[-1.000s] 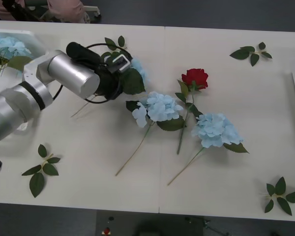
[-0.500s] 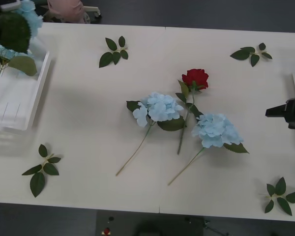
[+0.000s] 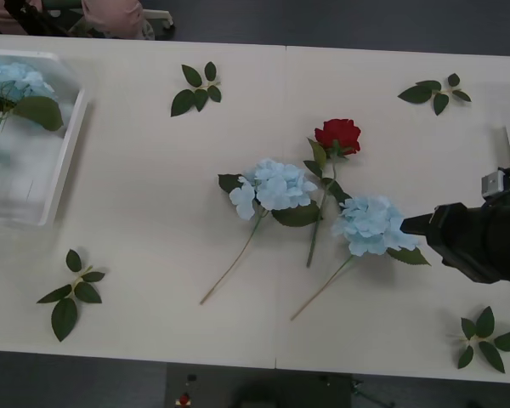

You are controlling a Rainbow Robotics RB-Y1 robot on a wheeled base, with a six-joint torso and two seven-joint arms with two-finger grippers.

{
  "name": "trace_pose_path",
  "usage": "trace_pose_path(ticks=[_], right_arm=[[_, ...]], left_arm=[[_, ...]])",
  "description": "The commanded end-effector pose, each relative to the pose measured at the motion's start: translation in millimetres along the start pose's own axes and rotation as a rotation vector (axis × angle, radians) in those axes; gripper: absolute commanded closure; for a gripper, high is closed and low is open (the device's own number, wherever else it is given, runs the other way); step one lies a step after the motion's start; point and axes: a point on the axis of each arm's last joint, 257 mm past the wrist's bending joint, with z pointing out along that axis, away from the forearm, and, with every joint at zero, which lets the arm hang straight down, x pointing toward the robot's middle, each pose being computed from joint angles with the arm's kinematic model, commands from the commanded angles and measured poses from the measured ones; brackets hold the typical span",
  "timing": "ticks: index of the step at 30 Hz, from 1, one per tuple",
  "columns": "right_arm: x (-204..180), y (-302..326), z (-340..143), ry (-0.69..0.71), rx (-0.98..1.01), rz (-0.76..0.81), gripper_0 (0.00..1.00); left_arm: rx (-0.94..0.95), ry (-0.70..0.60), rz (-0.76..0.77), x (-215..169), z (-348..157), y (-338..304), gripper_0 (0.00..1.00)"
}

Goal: Put the red flowers into the right box and the blue flowers into the left box

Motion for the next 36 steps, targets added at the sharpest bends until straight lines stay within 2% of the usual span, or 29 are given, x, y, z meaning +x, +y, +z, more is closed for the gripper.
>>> trace_pose_path(ticks=[1, 4, 10, 15, 18, 23, 30, 36], right_arm=[[24.0, 17.4, 22.9, -0.019, -0.019, 0.038, 0.12], [35.2, 12.8, 46.0, -0.049, -0.010, 0.053, 0.12], [47.4, 16.8, 78.3, -0.071, -0.036, 0.076, 0.12], [48.6, 23.1, 88.0, -0.076, -0.049, 0.084, 0.12], [50.1, 30.9, 93.6, -0.079, -0.065, 0.086, 0.12], [47.9, 31.1, 105.8, -0.091, -0.061, 0.090, 0.12], [46.2, 25.5, 124.3, -0.097, -0.047, 0.084, 0.12], [40.8, 16.3, 140.5, -0.110, -0.025, 0.062, 0.12]], left_arm=[[-0.035, -0.061, -0.011, -22.4, -17.8, 26.6, 0.09], [-0.024, -0.084, -0.013, -29.8, -23.5, 25.3, 0.00], [0.135, -0.270, -0.021, -72.3, -74.0, 5.3, 0.00], [0.588, -0.557, -0.077, -145.4, -168.7, -71.8, 0.00], [0.863, -0.673, -0.084, -196.8, -226.0, -138.1, 0.00], [1.194, -0.771, -0.161, -262.5, -285.9, -237.1, 0.00], [1.152, -0.883, -0.110, -342.6, -309.1, -326.0, 0.00], [1.072, -0.847, -0.121, -385.9, -305.2, -376.9, 0.00]])
